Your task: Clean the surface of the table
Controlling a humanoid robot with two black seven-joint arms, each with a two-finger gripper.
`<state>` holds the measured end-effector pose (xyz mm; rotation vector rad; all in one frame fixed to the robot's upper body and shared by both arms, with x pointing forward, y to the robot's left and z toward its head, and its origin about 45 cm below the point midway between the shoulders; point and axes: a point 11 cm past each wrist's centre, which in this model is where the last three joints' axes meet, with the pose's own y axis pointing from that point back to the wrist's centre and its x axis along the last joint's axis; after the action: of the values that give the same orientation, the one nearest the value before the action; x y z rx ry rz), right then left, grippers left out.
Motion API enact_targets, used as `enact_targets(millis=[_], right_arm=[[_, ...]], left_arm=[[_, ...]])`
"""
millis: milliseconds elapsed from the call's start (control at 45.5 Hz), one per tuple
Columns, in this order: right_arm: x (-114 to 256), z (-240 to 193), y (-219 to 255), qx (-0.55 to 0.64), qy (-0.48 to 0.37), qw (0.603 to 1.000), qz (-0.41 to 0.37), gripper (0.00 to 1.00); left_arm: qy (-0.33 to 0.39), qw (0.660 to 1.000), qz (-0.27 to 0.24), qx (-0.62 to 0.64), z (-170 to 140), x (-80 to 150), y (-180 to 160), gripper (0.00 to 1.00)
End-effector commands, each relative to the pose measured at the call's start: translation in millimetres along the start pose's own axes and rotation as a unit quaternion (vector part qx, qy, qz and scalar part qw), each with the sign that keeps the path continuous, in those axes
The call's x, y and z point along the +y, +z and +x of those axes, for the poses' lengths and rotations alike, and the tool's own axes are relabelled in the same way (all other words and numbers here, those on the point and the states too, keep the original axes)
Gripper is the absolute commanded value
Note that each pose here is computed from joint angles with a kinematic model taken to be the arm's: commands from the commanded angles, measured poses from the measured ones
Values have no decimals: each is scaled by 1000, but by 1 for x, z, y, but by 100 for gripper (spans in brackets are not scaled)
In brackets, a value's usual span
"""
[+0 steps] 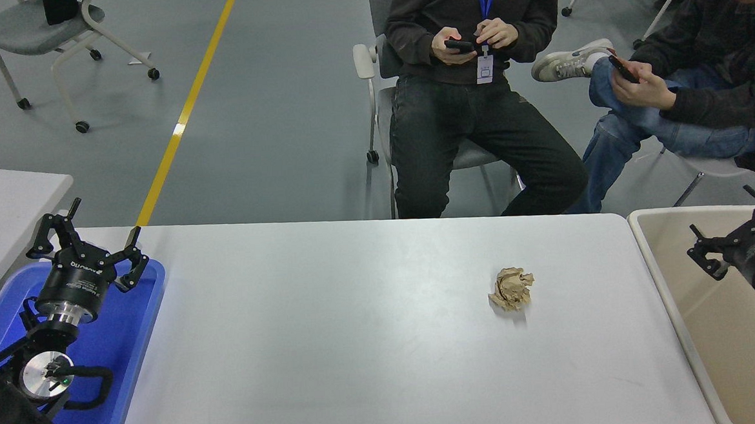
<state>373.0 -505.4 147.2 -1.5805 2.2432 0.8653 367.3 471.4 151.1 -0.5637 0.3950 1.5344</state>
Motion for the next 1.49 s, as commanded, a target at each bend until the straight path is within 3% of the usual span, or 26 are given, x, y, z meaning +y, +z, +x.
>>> enact_targets(millis=[0, 440, 725, 857, 1473], right_arm=[[-1, -8, 6, -38, -13, 999, 10, 99], [3, -27, 9, -70, -51, 996, 29, 99], [10, -38, 18, -7, -87, 996, 23, 99], [14, -52, 13, 27, -116, 991, 56, 99], [12, -51, 28, 59, -105, 992, 26, 99]], left_arm=[[0, 1000, 0, 0, 0, 0, 0, 100], [0, 1000, 0, 0, 0, 0, 0, 100], [0, 1000, 1, 0, 0, 0, 0, 100], [0, 1000, 0, 0, 0, 0, 0, 100], [0, 1000, 1, 0, 0, 0, 0, 100]])
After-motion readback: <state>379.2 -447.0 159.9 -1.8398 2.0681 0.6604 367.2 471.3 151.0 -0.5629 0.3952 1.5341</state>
